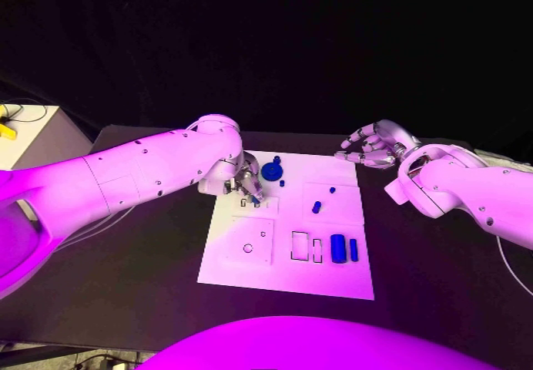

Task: Assemble the parts on the task board

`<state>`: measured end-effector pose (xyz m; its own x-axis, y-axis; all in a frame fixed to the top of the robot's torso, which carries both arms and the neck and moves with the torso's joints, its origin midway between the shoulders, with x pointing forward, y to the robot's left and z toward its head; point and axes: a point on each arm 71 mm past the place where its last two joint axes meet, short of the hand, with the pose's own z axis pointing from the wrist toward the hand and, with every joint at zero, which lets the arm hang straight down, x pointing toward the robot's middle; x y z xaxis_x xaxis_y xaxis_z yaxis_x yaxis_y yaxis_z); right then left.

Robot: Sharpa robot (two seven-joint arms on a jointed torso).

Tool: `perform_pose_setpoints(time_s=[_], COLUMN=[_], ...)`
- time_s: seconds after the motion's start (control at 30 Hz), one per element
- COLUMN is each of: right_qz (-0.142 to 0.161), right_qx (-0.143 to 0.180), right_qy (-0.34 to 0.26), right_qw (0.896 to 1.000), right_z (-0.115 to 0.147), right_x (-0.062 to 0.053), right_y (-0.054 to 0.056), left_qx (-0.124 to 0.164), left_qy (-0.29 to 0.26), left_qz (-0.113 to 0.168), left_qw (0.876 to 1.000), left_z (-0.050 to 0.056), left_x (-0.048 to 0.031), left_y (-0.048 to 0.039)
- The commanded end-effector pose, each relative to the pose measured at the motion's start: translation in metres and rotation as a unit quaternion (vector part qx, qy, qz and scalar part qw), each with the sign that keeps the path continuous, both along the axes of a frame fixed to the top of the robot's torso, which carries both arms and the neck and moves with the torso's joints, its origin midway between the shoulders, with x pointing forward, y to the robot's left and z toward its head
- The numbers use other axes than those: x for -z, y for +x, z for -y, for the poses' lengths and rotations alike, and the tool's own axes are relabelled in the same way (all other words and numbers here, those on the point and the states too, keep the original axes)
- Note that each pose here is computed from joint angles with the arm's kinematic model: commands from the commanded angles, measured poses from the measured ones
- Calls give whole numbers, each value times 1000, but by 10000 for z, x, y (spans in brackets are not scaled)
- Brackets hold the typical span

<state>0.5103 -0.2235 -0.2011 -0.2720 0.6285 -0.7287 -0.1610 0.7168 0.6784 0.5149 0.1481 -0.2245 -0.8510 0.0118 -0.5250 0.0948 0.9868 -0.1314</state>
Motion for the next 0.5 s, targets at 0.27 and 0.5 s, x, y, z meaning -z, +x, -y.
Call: perform_pose_setpoints(time_s=[0.27,0.5], right_qz=[4,3], right_qx=[-7,-8], right_qy=[-2,-2], right_qw=[1000,1000], right_z=[-13,-15], right_x=[-3,-2], right_y=[-4,-3], left_qx=[14,14], left_qy=[3,3], left_qz=[-13,-13], left_qw=[1000,1000], left_z=[13,6], left_x=[21,25], left_y=[-36,-37])
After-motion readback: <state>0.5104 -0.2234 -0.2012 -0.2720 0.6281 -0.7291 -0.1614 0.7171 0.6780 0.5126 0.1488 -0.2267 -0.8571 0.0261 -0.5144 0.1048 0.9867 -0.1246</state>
